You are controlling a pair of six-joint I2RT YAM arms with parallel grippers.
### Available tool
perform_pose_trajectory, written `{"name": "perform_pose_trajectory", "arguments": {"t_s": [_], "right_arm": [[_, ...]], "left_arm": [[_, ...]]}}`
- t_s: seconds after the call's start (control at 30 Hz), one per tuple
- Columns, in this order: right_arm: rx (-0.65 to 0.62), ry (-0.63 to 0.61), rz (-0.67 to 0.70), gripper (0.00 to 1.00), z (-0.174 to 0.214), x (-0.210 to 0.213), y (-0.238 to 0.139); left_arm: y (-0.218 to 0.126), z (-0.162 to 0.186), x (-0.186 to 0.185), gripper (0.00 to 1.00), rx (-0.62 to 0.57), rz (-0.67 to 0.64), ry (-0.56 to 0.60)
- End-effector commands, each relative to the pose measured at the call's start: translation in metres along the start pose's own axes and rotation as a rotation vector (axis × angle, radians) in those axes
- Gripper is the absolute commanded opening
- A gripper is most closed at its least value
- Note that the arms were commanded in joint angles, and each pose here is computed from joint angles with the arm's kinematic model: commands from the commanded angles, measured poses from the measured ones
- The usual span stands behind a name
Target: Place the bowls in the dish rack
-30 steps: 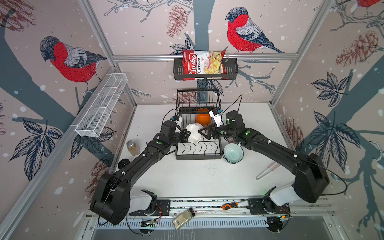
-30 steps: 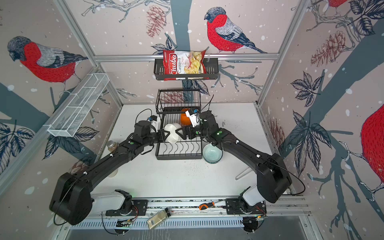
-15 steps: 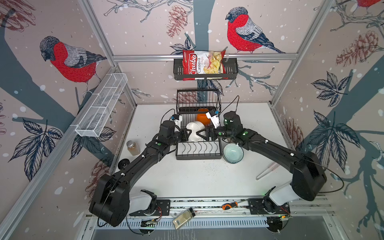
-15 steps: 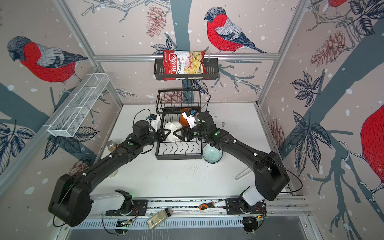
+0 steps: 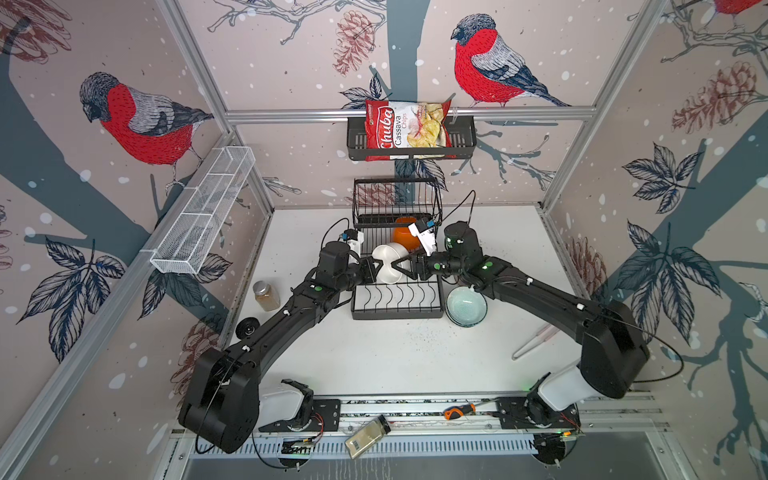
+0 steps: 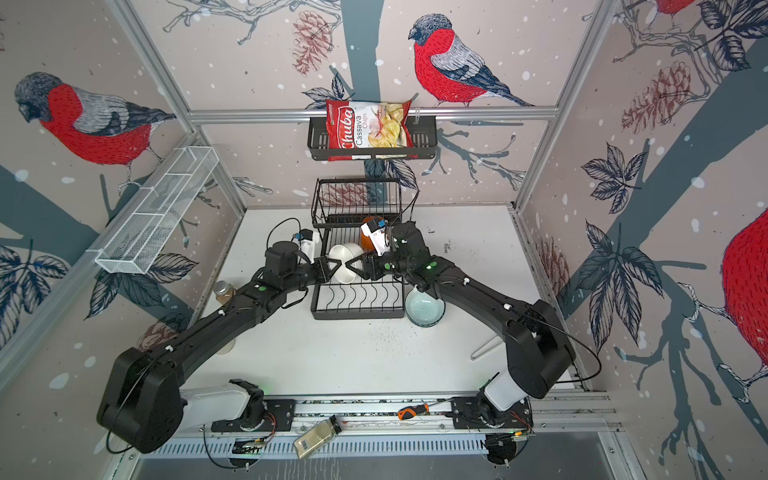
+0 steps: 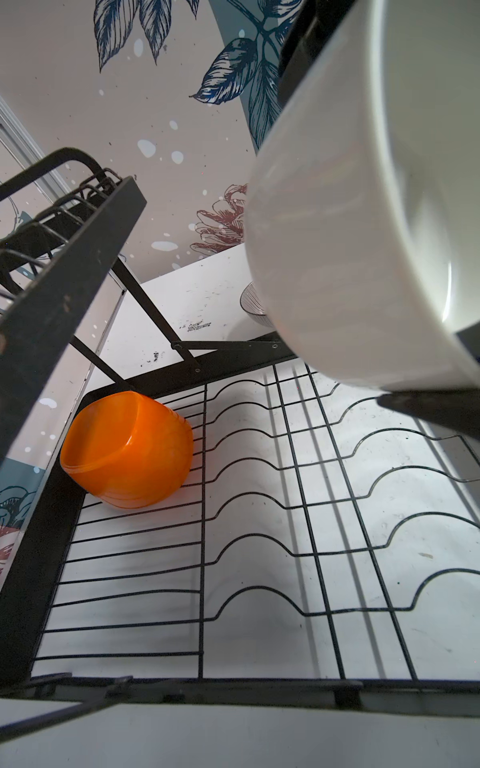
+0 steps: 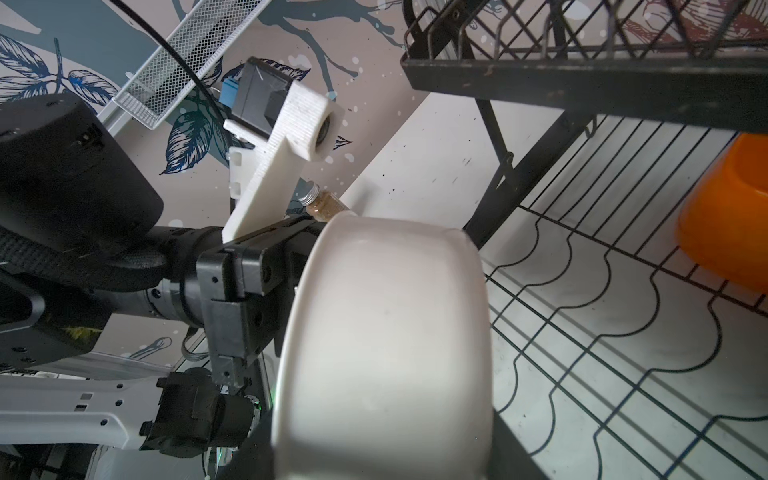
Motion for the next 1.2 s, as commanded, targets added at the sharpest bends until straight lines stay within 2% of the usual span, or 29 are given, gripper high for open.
{"name": "perform_pose_trajectory", "arguments": {"t_s": [0.0,0.13,0.3,0.53,0.73,1.03,1.17], "right_arm": [[-0.023,-0.025,-0.013,0.49,-0.005,0.005,0.001],[-0.022,-0.028,0.004,0.46,-0.004,0.004,0.002],[-0.036,-0.033,0.059,0.44,-0.004,0.002,0.003],[-0.04,-0.046,0.143,0.41,-0.001,-0.006,0.007],[-0.018,-0.075,0.233,0.38,0.003,-0.016,0.015],[0.022,-0.15,0.35,0.35,0.011,-0.03,0.031],[0.036,-0.203,0.418,0.35,0.012,-0.032,0.038]], "left_arm": [[-0.001,-0.009,-0.006,0.0,-0.059,0.049,0.038],[0.0,-0.009,-0.005,0.0,-0.056,0.043,0.038],[0.001,-0.007,-0.003,0.17,-0.048,0.032,0.033],[0.001,-0.004,-0.001,0.26,-0.046,0.023,0.03],[0.0,0.001,0.004,0.4,-0.032,-0.029,0.021],[-0.007,0.012,0.018,0.43,-0.016,-0.136,-0.007],[-0.014,0.017,0.027,0.43,-0.001,-0.261,-0.024]]}}
Point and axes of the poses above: each gripper's point midway between its finger pads, its own y axis out along the fingers, its own x axis along the line the jaws close on, z = x × y, the point moved 10 cm from there along -y, back along the fingers, and after that the axes turned 6 degrees about y, right-handed, at the moved point
